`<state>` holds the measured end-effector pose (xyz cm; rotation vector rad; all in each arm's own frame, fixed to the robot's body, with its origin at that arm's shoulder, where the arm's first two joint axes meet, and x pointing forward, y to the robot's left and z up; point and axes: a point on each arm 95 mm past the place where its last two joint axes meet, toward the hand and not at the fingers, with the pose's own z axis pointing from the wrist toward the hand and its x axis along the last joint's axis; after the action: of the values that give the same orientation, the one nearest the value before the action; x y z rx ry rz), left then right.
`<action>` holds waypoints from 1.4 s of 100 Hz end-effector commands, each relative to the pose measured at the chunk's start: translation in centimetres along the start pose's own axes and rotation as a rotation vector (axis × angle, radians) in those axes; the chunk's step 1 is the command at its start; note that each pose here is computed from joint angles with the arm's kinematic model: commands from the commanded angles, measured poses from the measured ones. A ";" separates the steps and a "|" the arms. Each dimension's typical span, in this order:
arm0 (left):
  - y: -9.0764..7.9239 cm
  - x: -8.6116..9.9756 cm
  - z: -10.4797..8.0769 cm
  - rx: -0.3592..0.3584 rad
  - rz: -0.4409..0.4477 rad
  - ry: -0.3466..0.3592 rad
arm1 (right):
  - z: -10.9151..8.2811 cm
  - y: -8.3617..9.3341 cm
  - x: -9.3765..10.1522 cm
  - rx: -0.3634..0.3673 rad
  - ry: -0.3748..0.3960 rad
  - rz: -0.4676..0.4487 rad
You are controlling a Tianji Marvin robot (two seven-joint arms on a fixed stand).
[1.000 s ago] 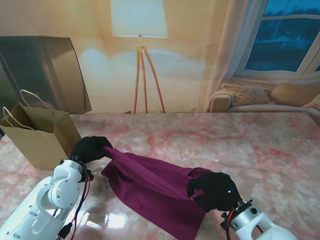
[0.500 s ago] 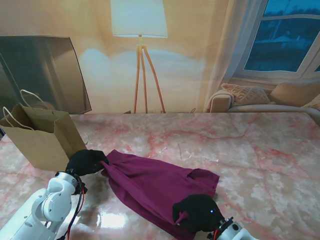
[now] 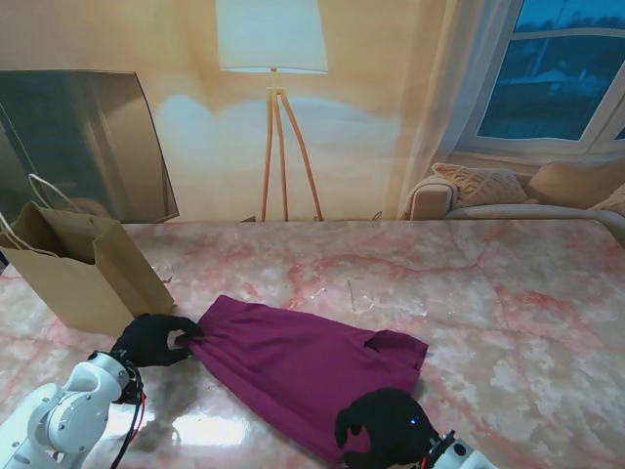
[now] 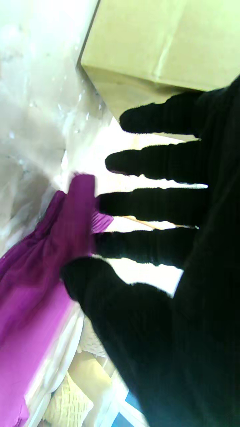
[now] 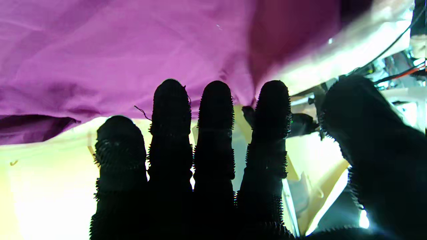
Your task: Fold the socks and the shorts into the kraft paper bag
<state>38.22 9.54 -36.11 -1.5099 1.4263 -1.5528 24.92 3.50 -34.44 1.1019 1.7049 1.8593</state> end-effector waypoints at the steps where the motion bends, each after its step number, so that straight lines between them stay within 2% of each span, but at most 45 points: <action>1: -0.8 0.1 -0.5 0.004 0.019 0.016 | -0.1 0.5 0.8 -0.023 0.017 0.008; 22: -2.4 1.1 -1.4 0.027 0.028 0.045 | -0.5 1.8 0.7 -0.069 -0.013 -0.028; 47: -2.2 2.6 -0.5 0.019 -0.042 0.053 | -0.2 1.8 -0.4 -0.083 -0.082 -0.056; 67: -1.7 4.7 1.1 0.007 -0.115 -0.036 | 0.1 1.4 -1.5 -0.080 -0.130 -0.078; 85: -1.1 6.4 2.8 -0.034 -0.120 -0.095 | 0.4 0.9 -2.5 -0.048 -0.151 -0.071; 92: -0.9 6.7 3.4 -0.075 -0.113 -0.122 | 0.4 0.6 -2.8 -0.039 -0.156 -0.071; 110: 0.1 6.6 5.3 -0.154 -0.072 -0.166 | 0.5 -0.4 -2.7 -0.033 -0.138 -0.051; 117: 0.6 6.3 6.0 -0.163 -0.054 -0.187 | 0.6 -0.7 -2.7 -0.036 -0.136 -0.054; 140: 1.8 6.0 7.1 -0.224 -0.083 -0.232 | 0.6 -1.0 -3.5 -0.005 -0.150 -0.050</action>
<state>43.09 1.66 -36.32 -1.8379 1.4198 -1.2640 27.39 1.66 -36.04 1.1471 1.6100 1.7165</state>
